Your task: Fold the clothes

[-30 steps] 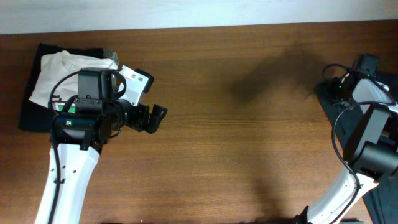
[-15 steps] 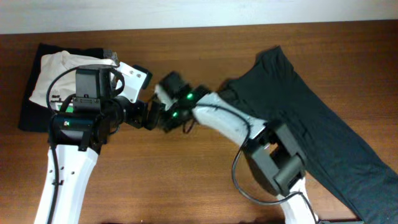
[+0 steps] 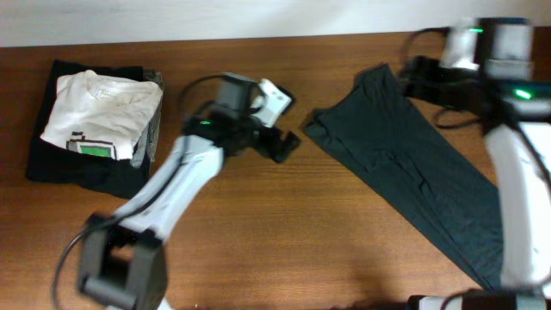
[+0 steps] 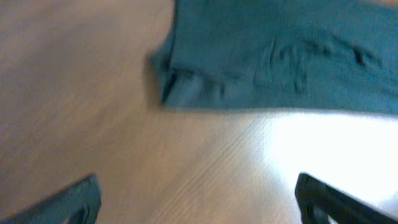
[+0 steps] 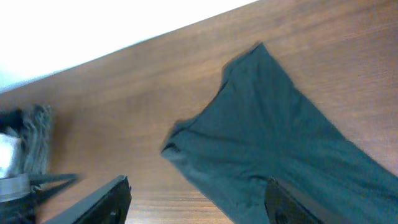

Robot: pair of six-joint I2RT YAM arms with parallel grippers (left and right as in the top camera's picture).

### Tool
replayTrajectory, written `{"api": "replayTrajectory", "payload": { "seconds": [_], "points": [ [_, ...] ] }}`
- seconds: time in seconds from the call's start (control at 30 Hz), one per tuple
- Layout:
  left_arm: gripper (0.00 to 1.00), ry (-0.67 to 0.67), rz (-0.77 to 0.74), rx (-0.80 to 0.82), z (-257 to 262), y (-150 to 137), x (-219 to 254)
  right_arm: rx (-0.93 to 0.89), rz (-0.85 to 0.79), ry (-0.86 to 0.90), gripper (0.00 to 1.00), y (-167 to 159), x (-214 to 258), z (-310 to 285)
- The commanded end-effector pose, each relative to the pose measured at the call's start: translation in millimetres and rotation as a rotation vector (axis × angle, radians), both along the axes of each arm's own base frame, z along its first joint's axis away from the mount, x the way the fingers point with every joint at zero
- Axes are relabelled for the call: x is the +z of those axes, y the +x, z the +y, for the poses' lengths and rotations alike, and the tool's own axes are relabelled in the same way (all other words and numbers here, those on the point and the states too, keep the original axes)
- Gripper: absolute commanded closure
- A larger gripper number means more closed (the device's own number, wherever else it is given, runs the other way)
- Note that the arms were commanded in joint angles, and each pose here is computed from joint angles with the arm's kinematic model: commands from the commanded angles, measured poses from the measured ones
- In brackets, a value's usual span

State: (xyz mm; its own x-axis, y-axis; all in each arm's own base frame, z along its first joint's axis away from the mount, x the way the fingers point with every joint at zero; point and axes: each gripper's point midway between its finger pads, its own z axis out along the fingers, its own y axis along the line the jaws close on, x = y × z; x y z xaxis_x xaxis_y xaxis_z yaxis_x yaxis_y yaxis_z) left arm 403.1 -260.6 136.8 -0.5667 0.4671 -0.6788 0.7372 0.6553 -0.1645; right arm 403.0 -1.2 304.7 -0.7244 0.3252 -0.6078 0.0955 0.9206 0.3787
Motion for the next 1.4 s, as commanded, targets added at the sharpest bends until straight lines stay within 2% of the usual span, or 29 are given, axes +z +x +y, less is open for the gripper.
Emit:
{"api": "replayTrajectory", "payload": {
  "seconds": [0.0,0.1,0.3,0.4,0.5,0.63,0.67,0.73,0.77,0.83,0.93,0.97,1.03,1.2,1.37],
  "points": [
    [0.05,-0.074,-0.046,-0.039,-57.3,29.4,-23.7,-0.014,-0.063,0.095,0.25,-32.2,34.5,-13.4],
    [0.1,-0.146,-0.179,-0.065,-88.7,59.0,-46.6,-0.008,-0.047,0.073,0.18,-40.7,32.2,-17.0],
    [0.25,-0.187,-0.183,-0.026,-97.3,76.1,-93.1,-0.007,0.067,0.081,0.17,-47.7,6.9,-17.2],
    [0.32,-0.217,-0.128,0.021,-97.9,76.8,-105.5,-0.007,0.078,0.081,0.17,-49.2,4.9,-17.3],
    [0.55,-0.197,-0.089,0.021,-95.9,71.7,-119.3,-0.008,0.087,0.083,0.17,-50.8,3.8,-16.9],
    [0.6,-0.15,-0.017,0.023,-92.3,60.5,-149.7,-0.013,0.103,0.081,0.17,-53.6,1.3,-17.4],
    [0.67,-0.147,-0.014,0.024,-91.7,60.1,-150.5,-0.023,0.11,0.071,0.17,-54.5,-0.2,-19.5],
    [0.94,-0.165,-0.002,0.004,-94.9,56.5,-147.2,-0.06,0.131,0.027,0.17,-56.8,-4.7,-28.9],
    [1.0,-0.181,0.017,0.023,-90.4,58.8,-139.4,-0.077,0.138,0.007,0.17,-57.4,-6.2,-33.2],
    [0.99,-0.14,0.011,0.113,-58.3,76.0,-122.3,-0.131,0.154,-0.031,0.17,-57.2,-10.0,-44.3],
    [1.0,0.042,0.014,0.345,26.4,97.8,-105.7,-0.149,0.204,-0.022,0.17,-51.6,-24.9,-48.1],
    [1.0,0.132,0.041,0.444,69.8,98.5,-103.0,-0.148,0.229,-0.018,0.17,-49.4,-32.1,-48.5],
    [1.0,0.221,0.14,0.552,130.4,85.5,-102.2,-0.145,0.292,-0.007,0.17,-45.9,-50.2,-49.7],
    [1.0,0.302,0.36,0.711,225.7,40.4,-94.0,-0.179,0.526,-0.051,0.16,-42.8,-115.4,-66.9],
    [0.96,0.257,0.297,0.798,260.7,29.2,-32.2,-0.161,0.832,-0.031,0.21,-51.4,-200.3,-70.1]
  ]
}}
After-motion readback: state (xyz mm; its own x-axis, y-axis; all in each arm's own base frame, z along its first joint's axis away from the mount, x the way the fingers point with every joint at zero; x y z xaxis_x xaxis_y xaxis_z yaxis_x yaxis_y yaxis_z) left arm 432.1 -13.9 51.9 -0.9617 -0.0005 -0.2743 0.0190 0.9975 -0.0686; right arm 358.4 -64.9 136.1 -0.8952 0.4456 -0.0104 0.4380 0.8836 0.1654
